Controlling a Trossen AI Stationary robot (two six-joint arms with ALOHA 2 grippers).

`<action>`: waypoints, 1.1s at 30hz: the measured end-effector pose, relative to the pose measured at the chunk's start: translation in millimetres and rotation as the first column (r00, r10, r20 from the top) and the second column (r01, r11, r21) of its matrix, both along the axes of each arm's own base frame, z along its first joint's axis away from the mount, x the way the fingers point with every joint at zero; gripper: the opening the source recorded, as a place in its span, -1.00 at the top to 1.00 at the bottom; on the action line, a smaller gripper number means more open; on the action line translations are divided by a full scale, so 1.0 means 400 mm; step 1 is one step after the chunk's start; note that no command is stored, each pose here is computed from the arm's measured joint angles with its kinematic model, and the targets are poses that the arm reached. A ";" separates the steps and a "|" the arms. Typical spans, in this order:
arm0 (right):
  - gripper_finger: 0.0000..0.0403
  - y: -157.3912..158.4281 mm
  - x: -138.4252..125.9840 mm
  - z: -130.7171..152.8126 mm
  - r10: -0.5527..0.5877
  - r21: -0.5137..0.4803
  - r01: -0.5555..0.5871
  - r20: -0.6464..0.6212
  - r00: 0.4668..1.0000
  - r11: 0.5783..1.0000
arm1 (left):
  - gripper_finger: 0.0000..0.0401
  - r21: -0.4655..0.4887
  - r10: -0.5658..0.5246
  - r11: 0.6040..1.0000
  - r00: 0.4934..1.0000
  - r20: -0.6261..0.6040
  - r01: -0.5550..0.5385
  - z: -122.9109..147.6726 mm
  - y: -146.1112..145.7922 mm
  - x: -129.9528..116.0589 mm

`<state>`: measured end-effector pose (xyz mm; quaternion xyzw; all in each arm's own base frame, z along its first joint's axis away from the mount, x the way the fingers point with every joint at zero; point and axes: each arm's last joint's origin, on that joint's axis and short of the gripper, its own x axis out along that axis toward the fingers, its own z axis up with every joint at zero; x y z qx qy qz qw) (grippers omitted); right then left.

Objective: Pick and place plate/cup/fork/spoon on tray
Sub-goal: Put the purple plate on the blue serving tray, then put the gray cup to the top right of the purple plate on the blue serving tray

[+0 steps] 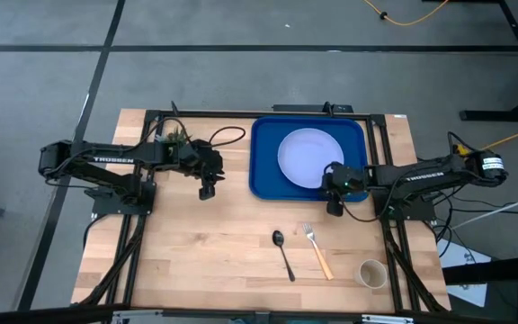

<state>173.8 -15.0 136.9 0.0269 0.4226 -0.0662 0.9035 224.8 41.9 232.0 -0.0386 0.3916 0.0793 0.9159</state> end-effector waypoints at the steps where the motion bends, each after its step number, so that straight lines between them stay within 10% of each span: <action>1: 0.68 0.001 0.002 0.004 0.012 0.015 -0.012 0.001 1.000 1.000 | 0.60 0.000 0.000 1.000 1.000 0.000 0.000 0.000 0.000 0.000; 10: 0.68 0.028 0.049 0.127 0.194 0.343 -0.197 0.042 0.980 0.918 | 0.60 -0.003 0.003 1.000 1.000 -0.003 -0.003 -0.001 0.000 0.000; 17: 0.68 0.098 -0.005 0.178 0.293 0.637 -0.045 -0.289 0.911 0.770 | 0.60 -0.035 0.058 0.998 0.998 -0.007 -0.059 -0.002 0.001 -0.002; 29: 0.68 0.193 -0.048 0.382 0.252 0.606 0.120 -0.492 0.834 0.786 | 0.60 -0.106 0.133 0.985 0.991 -0.029 -0.135 -0.006 -0.007 -0.006; 33: 0.68 0.233 -0.072 0.419 0.250 0.576 0.100 -0.496 0.832 0.811 | 0.60 -0.152 -0.122 0.982 0.990 -0.076 0.110 -0.010 -0.047 -0.020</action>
